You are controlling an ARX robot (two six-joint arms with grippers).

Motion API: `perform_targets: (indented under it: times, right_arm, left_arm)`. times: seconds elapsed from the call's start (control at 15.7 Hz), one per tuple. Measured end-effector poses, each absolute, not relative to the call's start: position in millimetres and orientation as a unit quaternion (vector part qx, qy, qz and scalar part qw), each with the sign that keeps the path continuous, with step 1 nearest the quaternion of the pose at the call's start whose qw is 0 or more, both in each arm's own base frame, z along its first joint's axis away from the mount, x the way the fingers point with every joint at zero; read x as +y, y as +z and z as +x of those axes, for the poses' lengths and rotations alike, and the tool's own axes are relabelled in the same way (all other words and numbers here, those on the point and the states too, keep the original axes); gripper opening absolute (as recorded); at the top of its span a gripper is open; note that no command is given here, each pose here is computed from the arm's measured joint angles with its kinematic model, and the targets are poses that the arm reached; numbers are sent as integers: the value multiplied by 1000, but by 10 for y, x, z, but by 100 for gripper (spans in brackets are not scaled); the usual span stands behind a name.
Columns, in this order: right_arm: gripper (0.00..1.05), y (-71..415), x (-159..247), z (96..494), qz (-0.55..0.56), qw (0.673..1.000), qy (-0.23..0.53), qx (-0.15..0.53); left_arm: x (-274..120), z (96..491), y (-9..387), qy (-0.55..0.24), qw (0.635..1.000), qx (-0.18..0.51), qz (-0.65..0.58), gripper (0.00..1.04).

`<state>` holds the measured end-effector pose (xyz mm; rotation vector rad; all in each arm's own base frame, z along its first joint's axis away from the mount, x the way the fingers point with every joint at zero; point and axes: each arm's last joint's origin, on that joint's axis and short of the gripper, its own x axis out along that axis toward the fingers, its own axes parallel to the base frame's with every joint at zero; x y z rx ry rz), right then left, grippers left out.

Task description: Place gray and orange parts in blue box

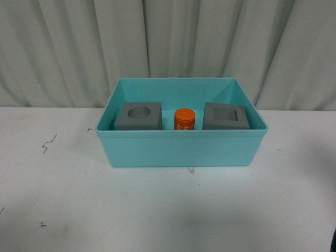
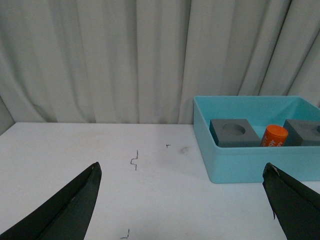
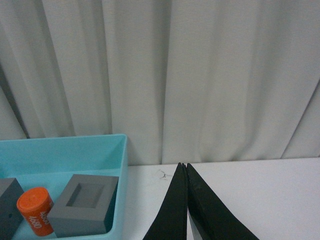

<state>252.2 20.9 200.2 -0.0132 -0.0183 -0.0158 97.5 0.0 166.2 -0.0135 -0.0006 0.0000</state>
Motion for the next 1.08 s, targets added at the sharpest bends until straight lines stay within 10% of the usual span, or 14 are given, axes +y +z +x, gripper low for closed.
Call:
perform_targets:
  times: [1.08]
  right_arm:
    - [2, 1633, -1, 1401, -7, 1000, -2, 8]
  left_arm:
    - [0, 975, 1662, 0, 1000, 0, -7, 98]
